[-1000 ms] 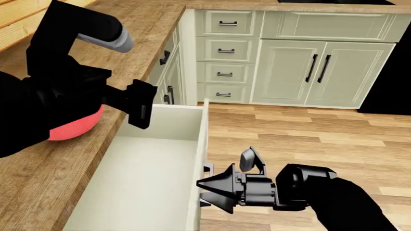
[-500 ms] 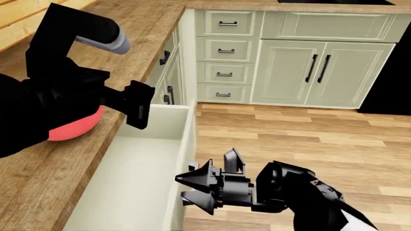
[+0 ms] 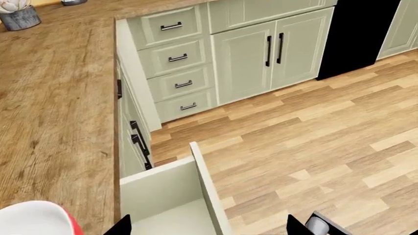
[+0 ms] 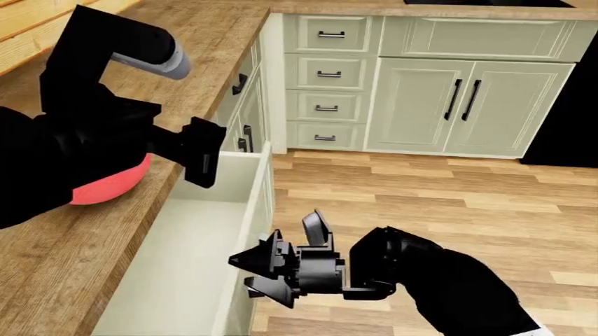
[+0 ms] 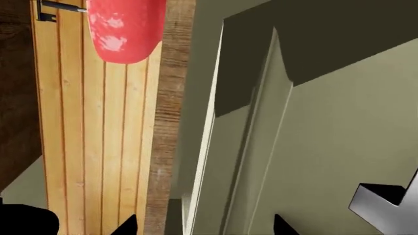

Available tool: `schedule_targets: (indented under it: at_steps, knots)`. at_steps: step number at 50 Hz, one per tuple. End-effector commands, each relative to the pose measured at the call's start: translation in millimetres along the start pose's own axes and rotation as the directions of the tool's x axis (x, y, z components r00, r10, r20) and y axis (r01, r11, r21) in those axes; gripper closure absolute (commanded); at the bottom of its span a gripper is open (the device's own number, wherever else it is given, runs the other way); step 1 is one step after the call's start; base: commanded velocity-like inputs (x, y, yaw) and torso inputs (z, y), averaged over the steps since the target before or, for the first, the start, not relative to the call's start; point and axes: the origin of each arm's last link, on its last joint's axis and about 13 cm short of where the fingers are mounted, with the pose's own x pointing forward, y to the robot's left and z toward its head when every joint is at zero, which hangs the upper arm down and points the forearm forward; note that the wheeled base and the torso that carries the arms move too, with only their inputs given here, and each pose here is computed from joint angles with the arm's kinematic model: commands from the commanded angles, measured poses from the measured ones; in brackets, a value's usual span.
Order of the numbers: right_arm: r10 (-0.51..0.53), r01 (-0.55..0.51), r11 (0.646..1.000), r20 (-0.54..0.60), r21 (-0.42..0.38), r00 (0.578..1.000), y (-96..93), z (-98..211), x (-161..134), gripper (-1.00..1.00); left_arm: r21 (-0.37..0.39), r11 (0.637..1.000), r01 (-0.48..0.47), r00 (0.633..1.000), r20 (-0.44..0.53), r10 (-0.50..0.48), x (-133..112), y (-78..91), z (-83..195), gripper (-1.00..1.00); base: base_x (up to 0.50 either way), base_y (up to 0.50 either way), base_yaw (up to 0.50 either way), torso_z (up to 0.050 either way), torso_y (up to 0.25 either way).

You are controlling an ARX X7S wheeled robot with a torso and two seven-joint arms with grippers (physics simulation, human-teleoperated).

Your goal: Place the bar in the bowl and close the drawer.

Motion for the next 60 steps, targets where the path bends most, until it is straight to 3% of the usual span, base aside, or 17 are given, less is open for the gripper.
schedule_targets:
  at_steps: [1,15,29,36,43,49,53,57,60]
  knots:
    - [-0.017,0.016,1.0,-0.075,-0.022,0.997,3.6,-7,18,-1.0,0.001,1.0,0.004,1.0,-0.004,-0.004,3,0.4,-1,-1.0,0.0,0.0,0.0,0.0,0.0]
    - [0.003,-0.005,1.0,-0.081,-0.028,0.997,6.6,-5,19,-1.0,-0.001,1.0,0.009,1.0,-0.011,-0.009,6,0.7,-3,-1.0,0.0,0.0,0.0,0.0,0.0]
    - [0.137,-0.133,0.988,0.056,-0.073,0.989,6.6,16,-20,-1.0,-0.005,1.0,0.005,1.0,-0.014,-0.005,6,1.5,-2,-1.0,0.0,0.0,0.0,0.0,0.0]
    - [0.159,-0.145,0.983,0.134,-0.11,0.978,10.3,-18,-60,-1.0,0.0,1.0,0.002,1.0,-0.013,-0.002,6,-0.3,-1,-1.0,0.0,0.0,0.0,0.0,0.0]
    - [0.138,-0.088,0.981,0.3,-0.174,0.944,7.0,-54,-105,-1.0,0.025,1.0,-0.015,1.0,-0.008,0.015,7,-5.6,2,-1.0,0.0,0.0,0.0,0.0,0.0]
    - [0.108,-0.032,0.986,0.485,-0.163,0.868,-13.0,-80,-140,-1.0,0.05,0.999,-0.019,1.0,-0.01,0.019,11,-11.6,6,-1.0,0.0,0.0,0.0,0.0,0.0]
    - [0.112,-0.048,0.991,0.604,-0.122,0.789,-33.3,-103,-159,-1.0,0.071,0.997,-0.009,1.0,-0.01,0.01,15,-17.1,8,-1.0,0.0,0.0,0.0,0.0,0.0]
    - [0.102,-0.06,0.995,0.734,-0.083,0.671,-52.4,-123,-181,-1.0,0.096,0.995,0.004,1.0,-0.012,-0.003,19,-24.0,9,-1.0,0.0,0.0,0.0,0.0,0.0]
    - [0.05,-0.06,0.998,0.836,-0.02,0.546,-73.1,-138,-196,-1.0,0.116,0.993,0.018,1.0,-0.015,-0.016,22,-29.2,10,-1.0,0.0,0.0,0.0,0.0,0.0]
